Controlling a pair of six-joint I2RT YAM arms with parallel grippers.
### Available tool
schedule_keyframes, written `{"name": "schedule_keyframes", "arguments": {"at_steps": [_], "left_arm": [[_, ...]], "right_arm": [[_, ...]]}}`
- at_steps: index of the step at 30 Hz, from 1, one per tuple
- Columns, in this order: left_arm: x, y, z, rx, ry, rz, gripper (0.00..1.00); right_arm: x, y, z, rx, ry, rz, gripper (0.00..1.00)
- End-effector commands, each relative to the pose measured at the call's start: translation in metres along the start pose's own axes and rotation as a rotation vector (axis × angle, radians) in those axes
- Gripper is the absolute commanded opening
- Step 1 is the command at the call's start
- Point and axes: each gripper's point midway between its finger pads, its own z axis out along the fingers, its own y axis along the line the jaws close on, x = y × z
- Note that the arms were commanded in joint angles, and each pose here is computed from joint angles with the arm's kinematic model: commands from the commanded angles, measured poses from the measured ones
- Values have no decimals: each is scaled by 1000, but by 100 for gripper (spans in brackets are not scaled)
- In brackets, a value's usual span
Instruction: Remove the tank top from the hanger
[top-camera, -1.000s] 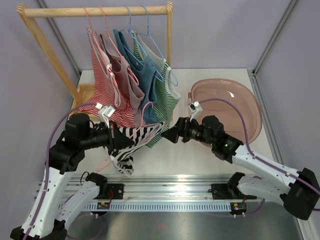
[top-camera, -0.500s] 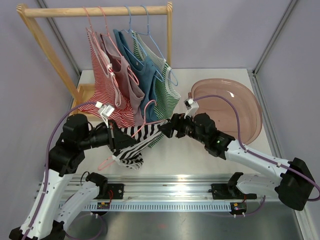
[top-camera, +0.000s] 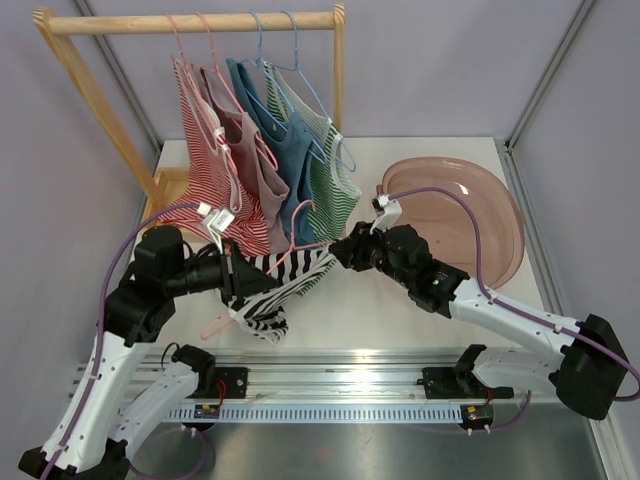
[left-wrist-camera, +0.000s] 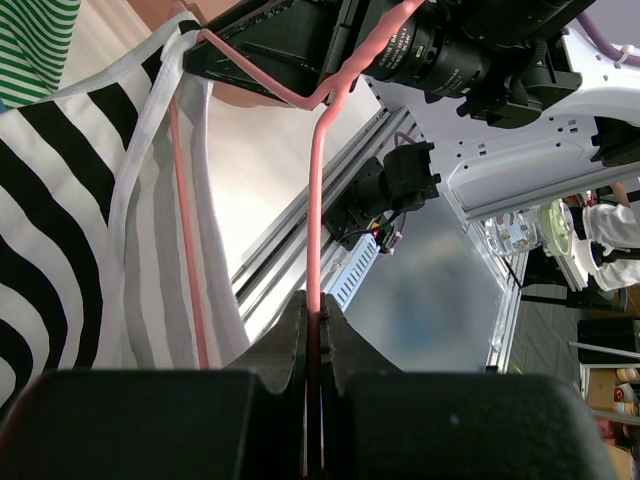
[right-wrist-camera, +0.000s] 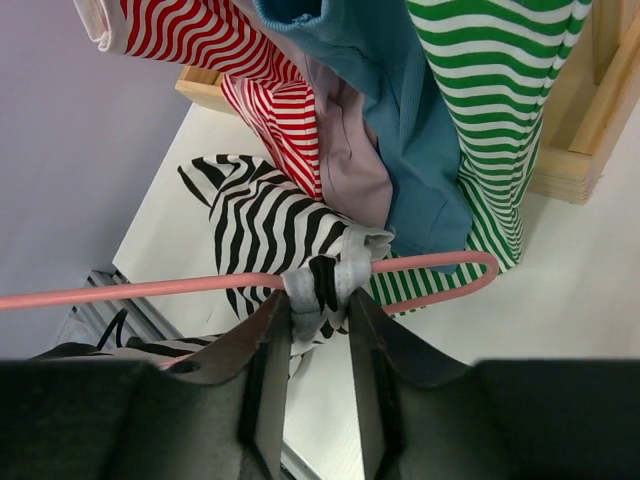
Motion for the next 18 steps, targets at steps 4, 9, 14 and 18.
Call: {"name": "schedule_keyframes", "arguments": {"at_steps": [4,9,14,18], "left_arm": [[-13,-8,-2,10,-45,52,0],[-14,1,-4,-55,-38,70,0],[-12,-11,-9,-11,-27,107,0],[-8,-28,-16,69,-20,148,0]], "right_arm": [[-28,5,-5,26,-87,-32,27],[-30,-8,-16,78,-107,-51,0],[-42,-37,-27,249,-140,-105,0],[-61,-57,-36,405,-154,-140,0]]}}
